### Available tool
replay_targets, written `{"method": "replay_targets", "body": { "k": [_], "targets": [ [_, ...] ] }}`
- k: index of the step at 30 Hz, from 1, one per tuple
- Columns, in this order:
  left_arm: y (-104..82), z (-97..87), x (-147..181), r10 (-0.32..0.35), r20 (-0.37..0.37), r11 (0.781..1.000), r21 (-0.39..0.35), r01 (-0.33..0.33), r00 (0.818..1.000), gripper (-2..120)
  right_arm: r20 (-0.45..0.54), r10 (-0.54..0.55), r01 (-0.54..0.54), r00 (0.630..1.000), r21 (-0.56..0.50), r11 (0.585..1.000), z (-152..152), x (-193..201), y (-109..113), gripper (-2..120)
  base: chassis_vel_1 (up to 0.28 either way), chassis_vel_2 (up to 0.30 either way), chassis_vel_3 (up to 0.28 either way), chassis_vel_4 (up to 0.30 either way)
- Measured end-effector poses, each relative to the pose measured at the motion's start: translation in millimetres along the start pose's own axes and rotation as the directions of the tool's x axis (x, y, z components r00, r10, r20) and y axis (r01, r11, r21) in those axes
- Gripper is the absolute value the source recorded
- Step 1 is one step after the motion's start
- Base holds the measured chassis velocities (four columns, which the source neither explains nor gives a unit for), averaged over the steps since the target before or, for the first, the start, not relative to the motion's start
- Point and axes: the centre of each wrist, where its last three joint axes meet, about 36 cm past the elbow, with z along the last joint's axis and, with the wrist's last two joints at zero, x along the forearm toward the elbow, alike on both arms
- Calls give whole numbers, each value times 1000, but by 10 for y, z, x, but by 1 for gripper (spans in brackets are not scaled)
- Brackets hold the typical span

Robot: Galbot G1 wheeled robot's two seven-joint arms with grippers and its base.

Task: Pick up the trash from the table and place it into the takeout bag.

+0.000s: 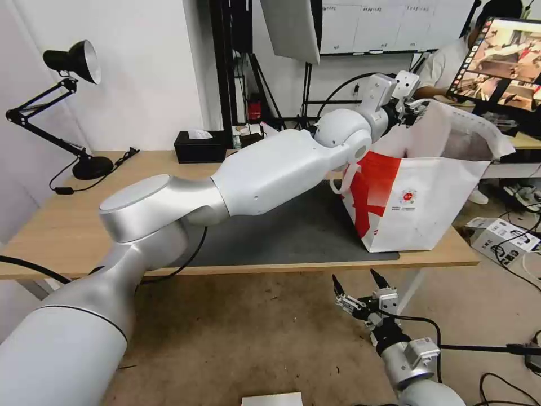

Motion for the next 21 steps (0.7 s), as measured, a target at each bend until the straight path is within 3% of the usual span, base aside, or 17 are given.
{"method": "replay_targets", "body": {
  "k": [3,10,21],
  "targets": [
    [-17,-6,6,2,-1,1000,5,-2,1000,80,0,0,0,1000,0,1000,0,0,0,100,0,0,0,0],
    [-3,-92,36,2,7,1000,24,-2,1000,99,0,0,0,1000,0,1000,0,0,0,100,0,0,0,0],
    [29,-160,116,-12,11,999,38,12,1000,100,0,0,0,1000,0,1000,0,0,0,100,0,0,0,0]
  ]
}}
